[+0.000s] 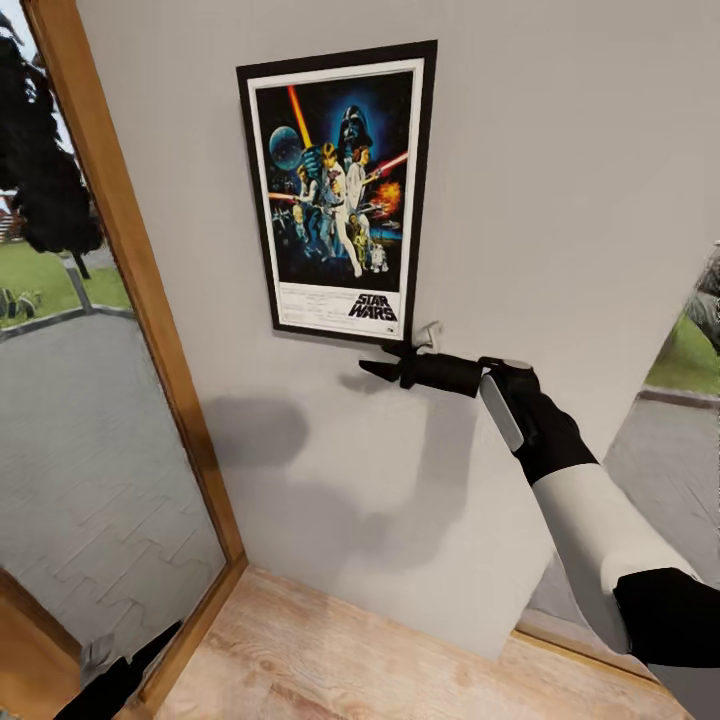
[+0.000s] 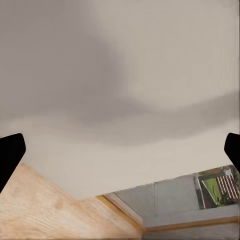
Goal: Pick up the poster from the kitchen countertop and hang it on one of the wall nails in the kitchen.
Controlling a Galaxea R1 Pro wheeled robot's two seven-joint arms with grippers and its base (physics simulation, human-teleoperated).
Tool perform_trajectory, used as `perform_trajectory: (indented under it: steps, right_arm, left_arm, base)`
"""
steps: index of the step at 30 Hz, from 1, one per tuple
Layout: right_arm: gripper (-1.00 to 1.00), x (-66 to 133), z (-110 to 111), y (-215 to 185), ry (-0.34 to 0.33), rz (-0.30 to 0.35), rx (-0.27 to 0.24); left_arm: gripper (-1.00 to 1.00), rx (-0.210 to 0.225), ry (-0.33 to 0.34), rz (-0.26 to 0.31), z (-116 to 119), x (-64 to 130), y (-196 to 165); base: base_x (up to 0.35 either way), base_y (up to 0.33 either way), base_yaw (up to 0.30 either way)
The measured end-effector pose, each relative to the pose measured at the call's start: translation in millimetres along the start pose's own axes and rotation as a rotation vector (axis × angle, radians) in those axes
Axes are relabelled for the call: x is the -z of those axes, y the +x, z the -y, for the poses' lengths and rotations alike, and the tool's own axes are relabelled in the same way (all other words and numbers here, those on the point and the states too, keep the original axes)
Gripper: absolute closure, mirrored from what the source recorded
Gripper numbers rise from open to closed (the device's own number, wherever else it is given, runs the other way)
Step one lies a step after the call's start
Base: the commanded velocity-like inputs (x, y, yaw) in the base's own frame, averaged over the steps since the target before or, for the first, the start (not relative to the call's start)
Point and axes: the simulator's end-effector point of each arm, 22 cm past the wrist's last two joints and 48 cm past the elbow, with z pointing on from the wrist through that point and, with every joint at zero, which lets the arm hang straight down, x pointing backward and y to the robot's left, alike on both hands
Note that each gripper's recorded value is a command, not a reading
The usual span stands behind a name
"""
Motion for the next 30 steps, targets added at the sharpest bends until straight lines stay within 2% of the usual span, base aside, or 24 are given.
perform_trajectory:
  steps: [15,20,23,24,26,28,29,30]
  right_arm:
    - [-1.00,-0.1,-1.2,-0.7,-0.007,0.009,-0.010]
    - [-1.00,4.5,1.6,18.7,-0.001,0.000,-0.042]
    - [-1.00,20.9,12.6,44.3,0.031,0.022,-0.094]
    - [-1.00,35.2,19.5,57.8,0.053,0.057,-0.117]
    - [-1.00,48.0,20.3,81.4,0.062,0.073,-0.146]
    - [-1.00,63.1,19.9,114.9,0.076,0.061,-0.185]
    - [-1.00,82.5,21.5,148.8,0.101,0.034,-0.216]
    - [-1.00,89.5,21.4,163.5,0.111,0.021,-0.229]
  left_arm:
    - [-1.00,-0.001,0.004,0.001,0.7,0.5,-1.0]
    - [-1.00,-0.002,0.012,0.001,2.5,0.6,-0.9]
    - [-1.00,-0.001,0.026,0.001,5.7,0.1,-0.4]
    - [-1.00,-0.001,0.031,0.000,7.0,-0.1,0.2]
    - [-1.00,-0.001,0.035,0.000,8.1,-0.4,0.8]
    - [-1.00,0.000,0.046,-0.002,10.6,-1.0,1.9]
    - [-1.00,0.001,0.071,-0.005,16.7,-1.7,3.6]
    - [-1.00,0.001,0.080,-0.006,18.7,-2.2,4.0]
  base:
    - [-0.336,0.000,0.000]
    - [-0.338,0.000,0.000]
    - [-0.311,0.000,0.000]
    - [-0.206,0.000,0.000]
    - [-0.108,0.000,0.000]
    - [-0.051,0.000,0.000]
    - [-0.028,0.000,0.000]
    - [-0.018,0.000,0.000]
